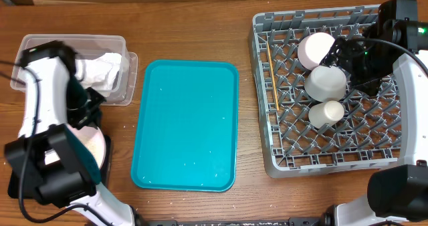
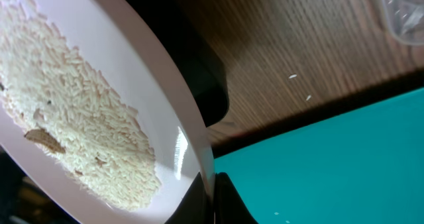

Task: Sort waste into correct bins and load items into the dishwasher
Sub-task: 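Carry the plate left and tilt it to dump rice onto the black tray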

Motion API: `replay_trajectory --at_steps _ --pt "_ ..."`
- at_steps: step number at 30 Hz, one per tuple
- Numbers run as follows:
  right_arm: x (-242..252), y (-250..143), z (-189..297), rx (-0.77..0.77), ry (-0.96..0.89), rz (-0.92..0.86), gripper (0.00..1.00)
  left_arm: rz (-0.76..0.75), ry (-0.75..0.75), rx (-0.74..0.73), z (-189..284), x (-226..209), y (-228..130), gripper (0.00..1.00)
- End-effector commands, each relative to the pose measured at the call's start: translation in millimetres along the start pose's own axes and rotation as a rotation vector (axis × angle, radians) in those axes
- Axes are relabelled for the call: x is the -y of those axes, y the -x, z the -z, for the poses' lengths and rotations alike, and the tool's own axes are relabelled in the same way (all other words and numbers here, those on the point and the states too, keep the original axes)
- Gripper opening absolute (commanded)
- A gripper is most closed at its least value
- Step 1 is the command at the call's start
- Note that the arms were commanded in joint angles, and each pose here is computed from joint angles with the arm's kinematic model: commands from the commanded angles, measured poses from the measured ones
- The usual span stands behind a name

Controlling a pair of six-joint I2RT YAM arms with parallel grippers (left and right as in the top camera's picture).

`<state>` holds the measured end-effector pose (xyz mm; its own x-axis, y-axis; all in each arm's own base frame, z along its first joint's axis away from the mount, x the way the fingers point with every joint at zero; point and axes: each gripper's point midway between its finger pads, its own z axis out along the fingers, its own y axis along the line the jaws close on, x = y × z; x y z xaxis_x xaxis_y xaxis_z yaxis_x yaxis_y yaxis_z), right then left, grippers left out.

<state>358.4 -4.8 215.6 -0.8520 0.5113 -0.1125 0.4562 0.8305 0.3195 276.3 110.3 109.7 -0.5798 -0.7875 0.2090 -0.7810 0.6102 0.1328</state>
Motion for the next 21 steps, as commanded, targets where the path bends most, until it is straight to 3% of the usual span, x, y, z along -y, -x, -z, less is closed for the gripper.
replay_trajectory --at_steps 1,11,21 --pt "-2.7 -1.1 12.3 0.035 0.015 0.004 1.00 -0.050 -0.277 -0.037 22.2 7.2 4.1 0.04" --pt "-2.8 -1.1 12.3 0.035 0.016 0.004 1.00 0.003 -0.715 -0.074 51.3 -18.5 26.3 0.04" --pt "-2.7 -1.1 12.3 0.035 0.015 0.004 1.00 0.077 -1.038 -0.069 85.7 -49.4 29.4 0.04"
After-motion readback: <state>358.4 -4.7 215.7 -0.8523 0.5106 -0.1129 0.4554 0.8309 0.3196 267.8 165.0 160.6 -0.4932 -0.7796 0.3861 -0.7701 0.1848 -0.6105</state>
